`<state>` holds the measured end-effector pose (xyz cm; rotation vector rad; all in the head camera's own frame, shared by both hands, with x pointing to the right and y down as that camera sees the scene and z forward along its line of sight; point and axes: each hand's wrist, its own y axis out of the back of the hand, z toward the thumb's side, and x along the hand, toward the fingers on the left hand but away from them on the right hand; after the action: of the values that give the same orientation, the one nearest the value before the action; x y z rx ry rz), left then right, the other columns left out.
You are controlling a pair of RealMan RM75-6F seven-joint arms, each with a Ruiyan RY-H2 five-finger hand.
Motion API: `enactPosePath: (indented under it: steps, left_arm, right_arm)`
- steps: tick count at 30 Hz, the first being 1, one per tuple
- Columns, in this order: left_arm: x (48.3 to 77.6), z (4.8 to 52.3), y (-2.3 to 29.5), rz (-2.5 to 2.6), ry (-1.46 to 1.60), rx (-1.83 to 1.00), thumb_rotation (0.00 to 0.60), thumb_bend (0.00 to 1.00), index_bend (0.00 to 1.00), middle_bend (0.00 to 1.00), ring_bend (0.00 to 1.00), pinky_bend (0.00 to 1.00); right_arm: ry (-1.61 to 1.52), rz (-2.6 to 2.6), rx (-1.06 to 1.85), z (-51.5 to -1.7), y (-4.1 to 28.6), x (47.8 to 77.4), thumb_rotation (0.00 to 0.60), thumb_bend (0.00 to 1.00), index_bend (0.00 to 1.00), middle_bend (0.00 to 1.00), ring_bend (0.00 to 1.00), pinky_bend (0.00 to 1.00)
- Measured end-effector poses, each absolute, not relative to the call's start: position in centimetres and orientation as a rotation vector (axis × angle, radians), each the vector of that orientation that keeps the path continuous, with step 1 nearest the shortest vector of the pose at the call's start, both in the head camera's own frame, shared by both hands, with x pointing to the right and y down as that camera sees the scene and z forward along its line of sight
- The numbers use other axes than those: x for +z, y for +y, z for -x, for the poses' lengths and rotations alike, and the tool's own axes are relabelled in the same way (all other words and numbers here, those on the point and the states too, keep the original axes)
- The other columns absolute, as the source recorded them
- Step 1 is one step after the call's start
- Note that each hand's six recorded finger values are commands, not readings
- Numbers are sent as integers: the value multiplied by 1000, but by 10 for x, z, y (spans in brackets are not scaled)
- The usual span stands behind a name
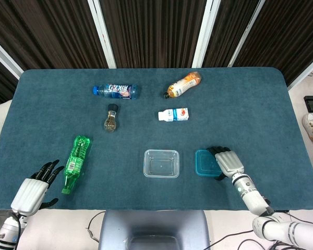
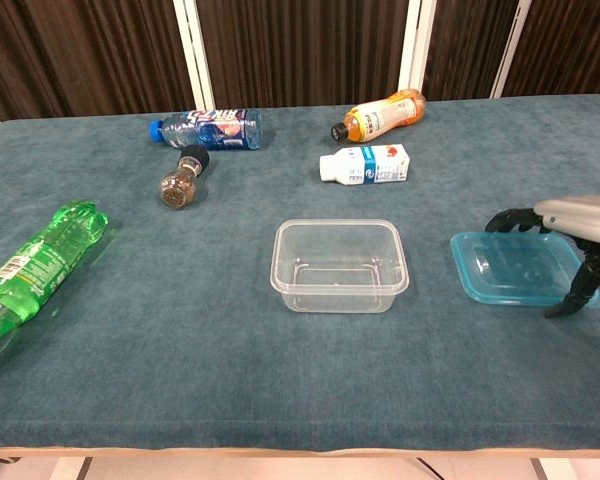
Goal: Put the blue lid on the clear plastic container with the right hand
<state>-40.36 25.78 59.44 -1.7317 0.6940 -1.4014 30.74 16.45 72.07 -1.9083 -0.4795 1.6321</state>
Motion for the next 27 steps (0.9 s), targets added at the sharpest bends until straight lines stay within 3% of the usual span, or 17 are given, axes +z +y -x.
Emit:
enactPosePath:
  steps: [9,16,27]
  left_arm:
    - [597,403,258,1734,683,-1410,600,306,153,49,98,429]
    - [600,401,259,1738,662,-1420,600,307,153,49,99,429]
    - [598,405,257,1740,685,-1435,600,307,152,48,99,433]
  right_arm:
    - [-633,1869,1521,-311,164,677,600,368,616,624,773,674]
    - [-671,1942,1398,-285,165,652,600,367,613,624,759,660]
    - [-625,2017,1339,-227,160,656,600,365,586,624,729,646]
